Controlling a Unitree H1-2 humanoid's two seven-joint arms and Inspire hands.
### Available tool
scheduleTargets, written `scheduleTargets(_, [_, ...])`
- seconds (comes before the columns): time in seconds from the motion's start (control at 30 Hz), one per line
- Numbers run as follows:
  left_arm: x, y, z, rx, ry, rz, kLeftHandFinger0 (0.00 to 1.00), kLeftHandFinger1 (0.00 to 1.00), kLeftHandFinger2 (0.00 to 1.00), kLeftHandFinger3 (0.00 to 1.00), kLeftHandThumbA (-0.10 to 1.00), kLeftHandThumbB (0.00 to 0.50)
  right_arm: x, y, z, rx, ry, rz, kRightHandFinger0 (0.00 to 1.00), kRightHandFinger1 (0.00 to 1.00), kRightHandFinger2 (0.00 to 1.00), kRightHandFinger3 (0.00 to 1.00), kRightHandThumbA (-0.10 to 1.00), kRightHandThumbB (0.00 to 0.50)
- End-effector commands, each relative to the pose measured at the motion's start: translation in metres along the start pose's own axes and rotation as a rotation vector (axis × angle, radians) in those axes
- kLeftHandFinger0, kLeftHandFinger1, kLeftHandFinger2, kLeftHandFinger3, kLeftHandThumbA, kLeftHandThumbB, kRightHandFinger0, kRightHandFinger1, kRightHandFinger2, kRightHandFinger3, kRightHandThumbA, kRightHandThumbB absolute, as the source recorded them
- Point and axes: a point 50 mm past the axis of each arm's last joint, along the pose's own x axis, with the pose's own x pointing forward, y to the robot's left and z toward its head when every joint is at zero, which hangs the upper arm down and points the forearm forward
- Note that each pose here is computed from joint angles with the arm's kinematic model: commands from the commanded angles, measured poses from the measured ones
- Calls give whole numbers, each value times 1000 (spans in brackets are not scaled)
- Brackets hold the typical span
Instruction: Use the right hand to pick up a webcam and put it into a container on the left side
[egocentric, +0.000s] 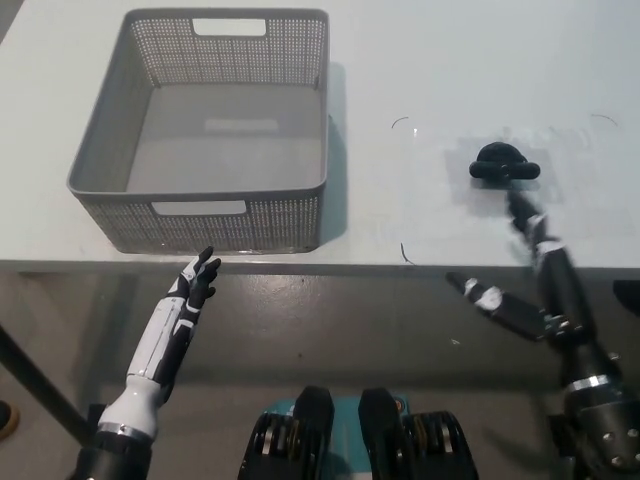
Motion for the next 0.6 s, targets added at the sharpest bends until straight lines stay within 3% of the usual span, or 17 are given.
scheduleTargets(0.0, [2, 7, 16, 29, -83, -22, 1000, 1000, 1000, 1000, 1000, 31, 25, -38, 39, -189, -165, -128, 1000, 1000, 1000, 1000, 1000, 292])
scheduleTargets(0.13, [0, 6, 18, 28, -80, -26, 1000, 1000, 1000, 1000, 1000, 36, 57, -73, 74, -328, -193, -161, 1000, 1000, 1000, 1000, 974, 361])
scheduleTargets(0.4, [-25, 5, 8, 13, -39, -19, 1000, 1000, 1000, 1000, 1000, 14, 154, -107, 132, -687, -210, -89, 1000, 1000, 1000, 1000, 838, 428])
scheduleTargets(0.47, [-25, 6, 8, 20, -38, -19, 1000, 1000, 1000, 1000, 1000, 26, 186, -111, 142, -767, -166, -50, 1000, 1000, 1000, 1000, 887, 454])
scheduleTargets(0.57, [-24, 8, 7, 35, -43, -20, 1000, 1000, 1000, 1000, 1000, 34, 233, -110, 152, -854, -90, 7, 1000, 1000, 1000, 1000, 930, 448])
